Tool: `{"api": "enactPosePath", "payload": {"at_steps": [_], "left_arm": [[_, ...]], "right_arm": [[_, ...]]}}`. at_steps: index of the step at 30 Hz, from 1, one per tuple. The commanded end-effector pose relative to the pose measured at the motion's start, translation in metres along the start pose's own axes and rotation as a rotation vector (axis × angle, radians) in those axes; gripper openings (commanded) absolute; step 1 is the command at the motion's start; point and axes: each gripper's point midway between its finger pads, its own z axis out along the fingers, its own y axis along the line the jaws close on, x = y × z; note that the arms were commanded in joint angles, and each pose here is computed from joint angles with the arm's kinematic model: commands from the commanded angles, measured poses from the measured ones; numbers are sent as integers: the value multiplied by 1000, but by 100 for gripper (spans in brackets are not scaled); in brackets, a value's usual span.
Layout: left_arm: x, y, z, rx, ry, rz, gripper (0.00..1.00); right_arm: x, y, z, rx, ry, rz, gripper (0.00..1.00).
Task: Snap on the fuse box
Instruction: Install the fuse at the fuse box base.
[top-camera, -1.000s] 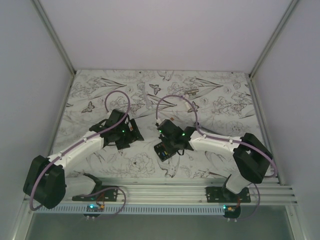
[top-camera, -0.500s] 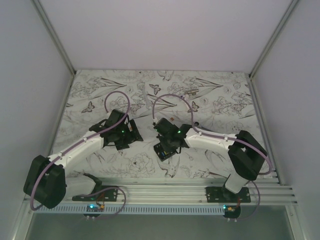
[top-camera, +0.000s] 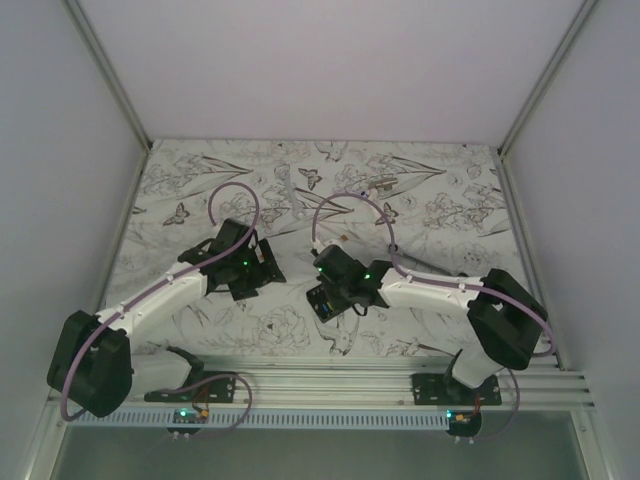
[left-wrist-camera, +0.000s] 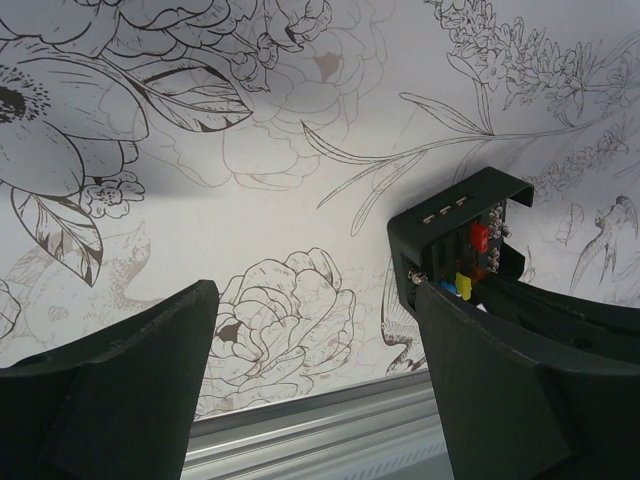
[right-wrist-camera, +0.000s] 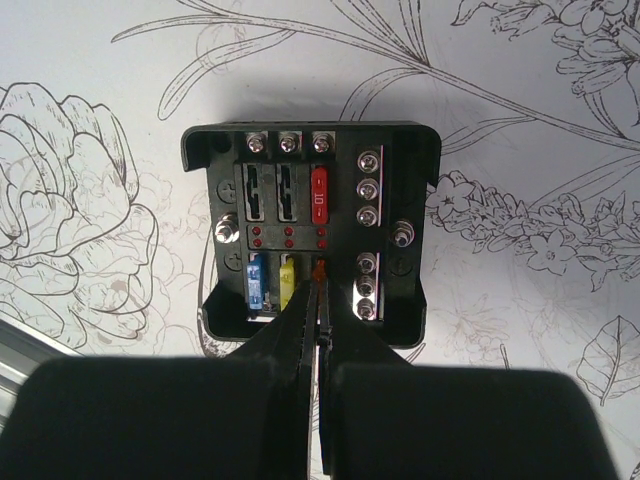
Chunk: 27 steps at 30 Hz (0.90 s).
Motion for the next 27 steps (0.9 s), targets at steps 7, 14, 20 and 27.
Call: {"api": "enactPosePath", "payload": {"at_steps": [7, 14, 20, 27], "left_arm": [[10, 14, 0, -27, 24, 1, 83], [12, 17, -3, -23, 16, -2, 83], [10, 17, -2, -25, 19, -3, 84], [2, 16, -2, -35, -7, 15, 84]], "right_arm": [[90, -31, 23, 130, 322, -74, 0], [108, -39, 29, 158, 399, -61, 0], [138, -54, 17, 208, 468, -15, 0], [44, -31, 11, 146, 166, -7, 0]]}}
